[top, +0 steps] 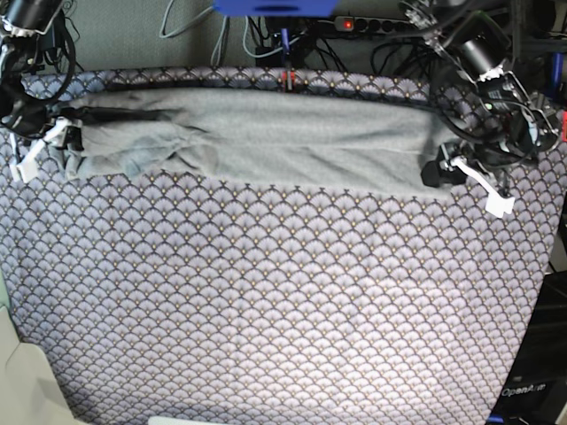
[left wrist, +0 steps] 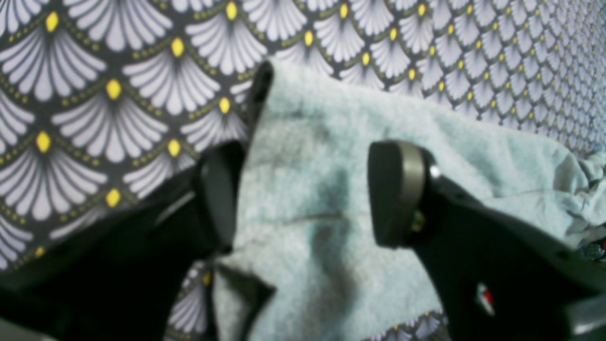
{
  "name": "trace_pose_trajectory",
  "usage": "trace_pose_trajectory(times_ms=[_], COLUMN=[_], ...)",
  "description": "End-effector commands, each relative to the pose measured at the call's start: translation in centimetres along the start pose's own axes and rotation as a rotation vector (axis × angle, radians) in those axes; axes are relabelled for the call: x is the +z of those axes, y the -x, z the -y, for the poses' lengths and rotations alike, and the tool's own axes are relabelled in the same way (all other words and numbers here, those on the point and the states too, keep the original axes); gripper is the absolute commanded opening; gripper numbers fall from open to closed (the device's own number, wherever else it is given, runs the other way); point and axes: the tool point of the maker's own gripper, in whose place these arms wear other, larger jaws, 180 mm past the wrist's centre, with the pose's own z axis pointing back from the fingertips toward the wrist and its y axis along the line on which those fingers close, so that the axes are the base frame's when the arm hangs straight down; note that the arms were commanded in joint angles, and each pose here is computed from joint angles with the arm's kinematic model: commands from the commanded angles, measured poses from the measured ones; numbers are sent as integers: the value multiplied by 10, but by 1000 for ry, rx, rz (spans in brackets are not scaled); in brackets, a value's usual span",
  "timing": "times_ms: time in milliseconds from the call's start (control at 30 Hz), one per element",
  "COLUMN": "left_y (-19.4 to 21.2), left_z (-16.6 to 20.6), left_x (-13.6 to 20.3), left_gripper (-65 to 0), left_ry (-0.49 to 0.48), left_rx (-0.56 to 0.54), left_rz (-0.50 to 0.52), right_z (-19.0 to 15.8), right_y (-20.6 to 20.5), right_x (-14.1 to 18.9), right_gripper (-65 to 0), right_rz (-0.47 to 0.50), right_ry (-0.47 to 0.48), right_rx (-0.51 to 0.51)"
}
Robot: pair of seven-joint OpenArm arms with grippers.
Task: Fold the T-shirt properly
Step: 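Pinch both ends of the shirt band with the left and right grippers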
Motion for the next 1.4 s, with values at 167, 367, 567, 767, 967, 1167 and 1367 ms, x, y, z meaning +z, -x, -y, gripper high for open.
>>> trace_pose_trajectory(times_ms=[167,367,567,767,967,1167,1367], left_y=[18,23,29,27,23,10,9], left_z=[-15,-27,-36,-34,-28,8,54], left_x=[5,14,21,19,15,-4,-11], left_gripper=[-241,-293,-531,-602,-650,-650,-650], left_ry=[-63,-89,-114,-111,-94,-28,11], left_rx=[-9,-12,-15,-21,-20,-65,-181], left_rz=[-100,-113,-131,-131,-117,-94,-73], right_z=[-13,-14,-14,-15,-15,-15,-15], right_y=[35,33,31,31,33,33,34], right_x=[-12,-13,-13,-14,-14,-14,-13], right_gripper=[-406,-406,-406,-406,-406,-406,-406], right_rz=[-153,-147,-144,-144,-147,-147,-150], right_ry=[-25,-29,-29,-30,-30,-30,-30], right_rx=[22,22,23,22,21,21,20])
